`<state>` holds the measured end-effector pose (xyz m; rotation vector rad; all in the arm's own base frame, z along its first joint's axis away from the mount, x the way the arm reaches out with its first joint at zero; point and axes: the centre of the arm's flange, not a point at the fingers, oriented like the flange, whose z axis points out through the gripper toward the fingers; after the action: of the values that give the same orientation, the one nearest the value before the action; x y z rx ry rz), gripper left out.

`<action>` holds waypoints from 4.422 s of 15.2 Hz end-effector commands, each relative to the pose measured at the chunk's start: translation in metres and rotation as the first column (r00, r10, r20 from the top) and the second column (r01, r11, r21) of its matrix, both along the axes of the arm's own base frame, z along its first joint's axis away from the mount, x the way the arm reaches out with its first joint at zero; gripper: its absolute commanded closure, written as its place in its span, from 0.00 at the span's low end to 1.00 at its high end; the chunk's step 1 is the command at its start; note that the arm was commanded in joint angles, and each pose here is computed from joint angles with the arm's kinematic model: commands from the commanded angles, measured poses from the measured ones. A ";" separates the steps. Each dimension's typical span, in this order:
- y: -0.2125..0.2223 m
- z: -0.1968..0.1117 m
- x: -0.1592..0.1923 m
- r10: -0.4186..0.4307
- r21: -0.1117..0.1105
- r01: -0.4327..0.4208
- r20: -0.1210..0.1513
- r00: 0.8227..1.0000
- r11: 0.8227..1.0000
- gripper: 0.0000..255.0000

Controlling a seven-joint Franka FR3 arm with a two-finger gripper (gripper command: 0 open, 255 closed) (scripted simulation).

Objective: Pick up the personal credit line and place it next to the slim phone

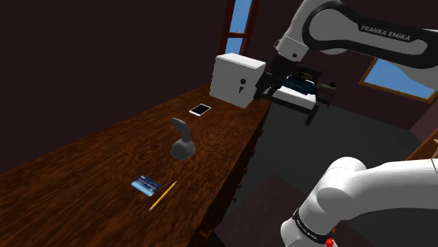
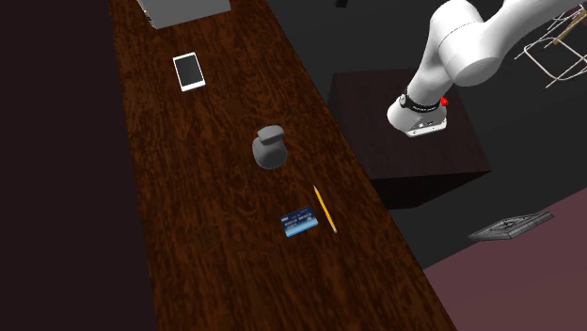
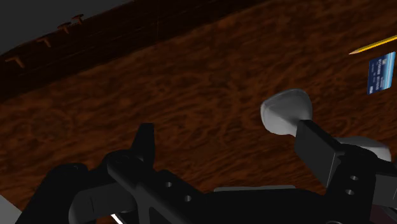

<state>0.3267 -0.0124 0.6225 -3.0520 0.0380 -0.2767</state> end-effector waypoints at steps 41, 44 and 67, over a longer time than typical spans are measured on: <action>0.392 -0.281 0.063 0.320 -0.083 -0.313 0.391 0.863 0.946 0.00; 0.395 -0.294 0.072 0.320 -0.083 -0.313 0.391 0.863 0.946 0.00; 0.398 -0.289 0.079 0.320 -0.083 -0.313 0.391 0.863 0.946 1.00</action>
<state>0.4051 0.3855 0.3279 -2.8823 -0.4886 -0.8678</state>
